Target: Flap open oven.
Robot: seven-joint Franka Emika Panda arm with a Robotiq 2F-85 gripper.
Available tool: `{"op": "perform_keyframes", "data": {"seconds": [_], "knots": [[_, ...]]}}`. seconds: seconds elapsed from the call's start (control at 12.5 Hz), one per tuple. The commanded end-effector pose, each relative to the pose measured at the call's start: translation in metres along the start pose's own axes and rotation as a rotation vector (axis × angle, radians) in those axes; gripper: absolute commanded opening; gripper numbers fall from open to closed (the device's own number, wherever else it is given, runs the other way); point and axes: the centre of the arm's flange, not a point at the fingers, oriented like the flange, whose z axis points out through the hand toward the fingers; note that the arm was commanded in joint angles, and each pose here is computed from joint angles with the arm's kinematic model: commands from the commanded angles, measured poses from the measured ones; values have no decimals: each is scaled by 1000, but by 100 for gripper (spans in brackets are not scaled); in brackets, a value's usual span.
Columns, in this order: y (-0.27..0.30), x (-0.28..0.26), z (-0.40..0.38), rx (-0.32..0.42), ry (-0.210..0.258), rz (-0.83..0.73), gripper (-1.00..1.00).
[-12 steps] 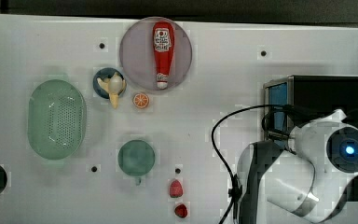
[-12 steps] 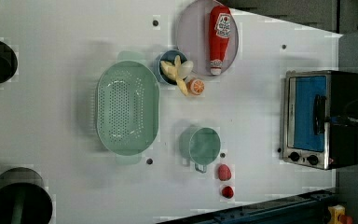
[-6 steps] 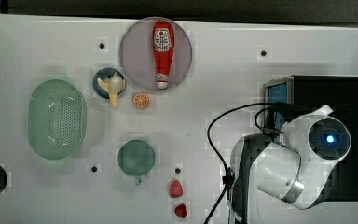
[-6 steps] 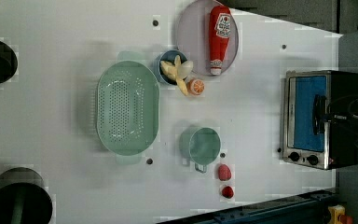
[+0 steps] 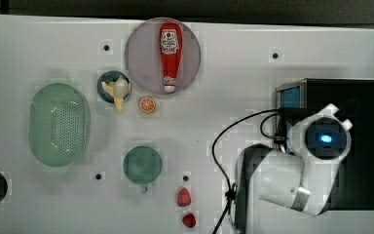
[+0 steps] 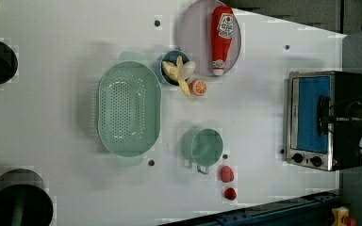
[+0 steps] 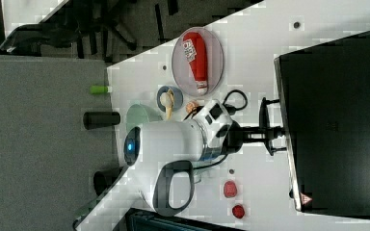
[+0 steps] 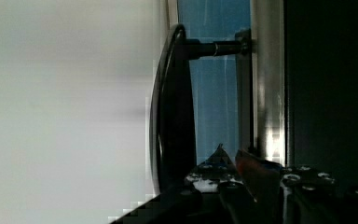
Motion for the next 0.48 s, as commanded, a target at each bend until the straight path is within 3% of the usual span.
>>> {"op": "perform_keyframes", "data": {"seconds": [0.08, 0.48], "knots": [[-44, 15, -8, -82, -1, 15, -65], [-102, 21, -2, -183, -34, 27, -65]]}}
